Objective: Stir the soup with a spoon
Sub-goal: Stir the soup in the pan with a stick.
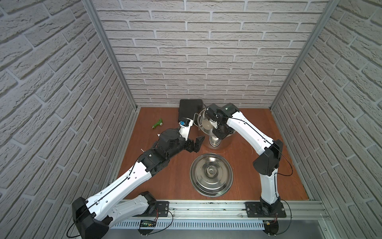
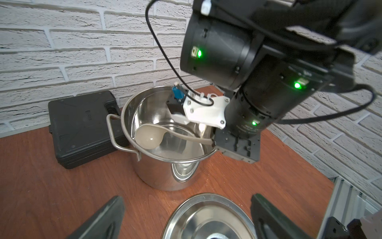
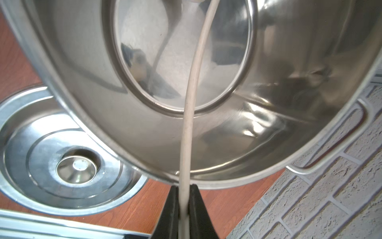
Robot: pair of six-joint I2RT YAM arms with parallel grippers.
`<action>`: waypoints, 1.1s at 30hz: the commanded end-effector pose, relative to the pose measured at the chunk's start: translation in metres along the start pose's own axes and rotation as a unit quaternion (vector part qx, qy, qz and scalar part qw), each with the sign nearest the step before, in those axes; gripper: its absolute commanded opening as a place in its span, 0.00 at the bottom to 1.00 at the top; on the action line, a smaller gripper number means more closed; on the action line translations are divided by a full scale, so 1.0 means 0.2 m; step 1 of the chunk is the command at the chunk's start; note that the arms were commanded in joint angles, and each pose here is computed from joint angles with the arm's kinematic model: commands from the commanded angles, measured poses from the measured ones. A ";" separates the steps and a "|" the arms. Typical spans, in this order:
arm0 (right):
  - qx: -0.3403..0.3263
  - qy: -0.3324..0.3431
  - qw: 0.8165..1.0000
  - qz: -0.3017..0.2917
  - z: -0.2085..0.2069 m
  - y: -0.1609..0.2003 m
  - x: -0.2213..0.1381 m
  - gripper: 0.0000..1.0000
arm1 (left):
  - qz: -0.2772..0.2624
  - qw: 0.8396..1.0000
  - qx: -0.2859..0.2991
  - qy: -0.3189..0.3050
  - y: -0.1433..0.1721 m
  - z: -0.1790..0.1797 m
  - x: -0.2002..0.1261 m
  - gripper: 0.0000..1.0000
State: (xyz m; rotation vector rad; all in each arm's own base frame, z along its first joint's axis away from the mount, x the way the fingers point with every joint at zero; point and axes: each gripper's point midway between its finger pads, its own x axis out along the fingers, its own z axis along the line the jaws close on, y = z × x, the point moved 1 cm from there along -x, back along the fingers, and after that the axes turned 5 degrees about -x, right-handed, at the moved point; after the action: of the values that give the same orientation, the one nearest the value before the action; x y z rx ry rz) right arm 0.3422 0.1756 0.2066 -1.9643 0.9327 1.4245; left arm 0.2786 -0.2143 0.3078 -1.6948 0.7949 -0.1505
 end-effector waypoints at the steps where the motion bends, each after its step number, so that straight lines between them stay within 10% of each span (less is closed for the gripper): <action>1: 0.036 0.008 0.999 -0.037 -0.06 0.12 -0.14 0.02 | -0.024 1.000 -0.003 0.007 -0.06 -0.03 -0.01 0.98; 13: 0.104 0.052 0.993 -0.025 -0.29 0.37 -0.09 0.02 | -0.019 0.999 0.001 0.026 -0.09 -0.08 0.04 0.98; 33: 0.066 -0.028 0.992 -0.100 -0.14 -0.01 -0.23 0.02 | -0.034 0.999 0.006 0.001 -0.08 -0.06 -0.13 0.98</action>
State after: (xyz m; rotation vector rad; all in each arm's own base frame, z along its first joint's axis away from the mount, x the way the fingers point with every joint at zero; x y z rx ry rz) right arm 0.3606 0.1567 0.2390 -1.8640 0.8541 1.2659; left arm 0.2638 -0.2136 0.3324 -1.7066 0.7631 -0.2073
